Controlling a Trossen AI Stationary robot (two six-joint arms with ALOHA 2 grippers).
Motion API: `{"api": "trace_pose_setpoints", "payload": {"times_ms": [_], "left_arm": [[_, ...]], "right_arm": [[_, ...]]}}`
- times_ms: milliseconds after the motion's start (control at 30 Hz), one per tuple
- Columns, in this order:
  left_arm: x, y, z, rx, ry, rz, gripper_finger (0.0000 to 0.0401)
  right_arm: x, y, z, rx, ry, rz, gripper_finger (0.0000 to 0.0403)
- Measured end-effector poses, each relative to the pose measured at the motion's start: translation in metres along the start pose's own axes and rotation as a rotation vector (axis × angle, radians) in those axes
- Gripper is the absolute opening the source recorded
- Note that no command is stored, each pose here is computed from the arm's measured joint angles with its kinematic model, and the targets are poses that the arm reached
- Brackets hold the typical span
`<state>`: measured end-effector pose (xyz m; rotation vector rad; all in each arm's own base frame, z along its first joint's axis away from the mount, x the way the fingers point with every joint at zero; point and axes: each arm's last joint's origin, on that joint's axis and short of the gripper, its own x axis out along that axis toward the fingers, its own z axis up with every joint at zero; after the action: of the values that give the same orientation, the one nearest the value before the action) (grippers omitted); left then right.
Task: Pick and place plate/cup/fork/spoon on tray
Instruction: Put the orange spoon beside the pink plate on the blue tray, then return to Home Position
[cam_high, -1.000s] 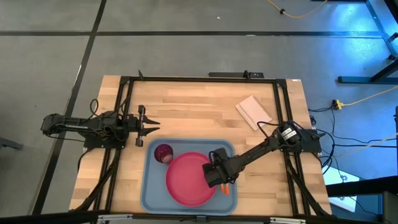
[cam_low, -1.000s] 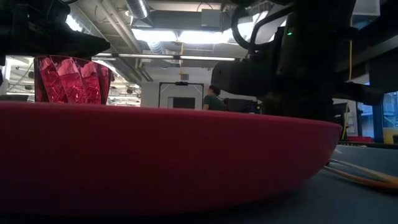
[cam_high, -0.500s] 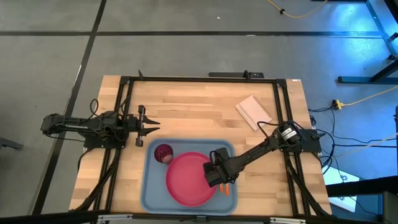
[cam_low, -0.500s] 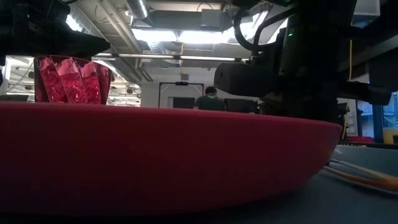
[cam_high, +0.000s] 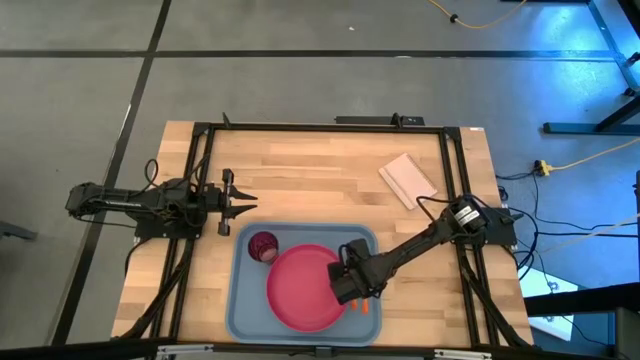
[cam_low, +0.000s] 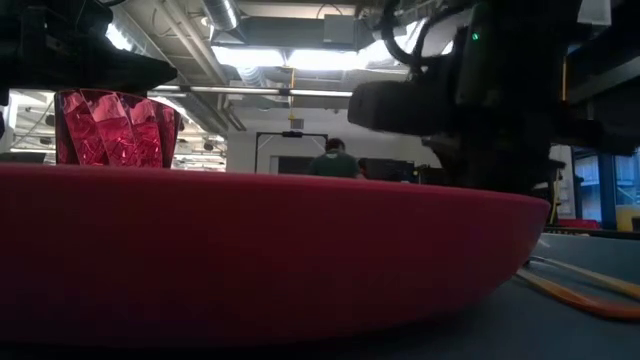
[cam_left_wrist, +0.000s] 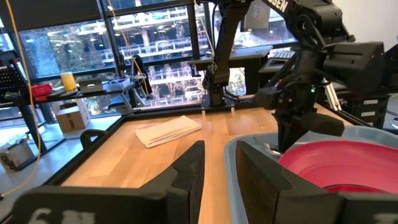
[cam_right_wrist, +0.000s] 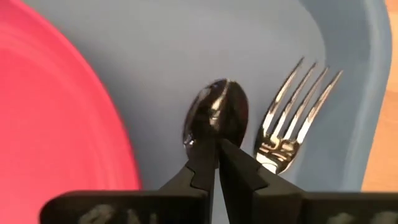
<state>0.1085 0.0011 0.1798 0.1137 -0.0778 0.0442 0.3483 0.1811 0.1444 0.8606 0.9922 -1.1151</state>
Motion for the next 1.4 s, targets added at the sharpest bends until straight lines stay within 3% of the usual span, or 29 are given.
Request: {"api": "trace_pose_setpoints", "payload": {"times_ms": [267, 633, 767, 900, 1067, 1233, 1400], "left_arm": [[0.0, 0.0, 0.0, 0.0, 0.0, 0.0, 0.0084], [0.0, 0.0, 0.0, 0.0, 0.0, 0.0, 0.0084], [0.0, 0.0, 0.0, 0.0, 0.0, 0.0, 0.0084], [0.0, 0.0, 0.0, 0.0, 0.0, 0.0, 0.0084], [0.0, 0.0, 0.0, 0.0, 0.0, 0.0, 0.0084], [0.0, 0.0, 0.0, 0.0, 0.0, 0.0, 0.0084], [0.0, 0.0, 0.0, 0.0, 0.0, 0.0, 0.0084]], "right_arm": [[-0.034, 0.004, 0.0, -0.048, -0.076, -0.011, 0.0026], [-0.063, 0.008, -0.01, -0.122, -0.135, 0.061, 0.0026], [-0.083, 0.013, -0.009, -0.364, -0.217, 0.1, 0.0026], [-0.11, 0.02, -0.013, -0.505, -0.3, 0.188, 0.0026], [-0.133, 0.025, -0.024, -0.859, -0.383, 0.264, 0.0026], [-0.135, 0.035, -0.024, -1.13, -0.437, 0.285, 0.0025], [-0.127, 0.045, -0.006, -1.267, -0.374, 0.292, 0.0025]]}}
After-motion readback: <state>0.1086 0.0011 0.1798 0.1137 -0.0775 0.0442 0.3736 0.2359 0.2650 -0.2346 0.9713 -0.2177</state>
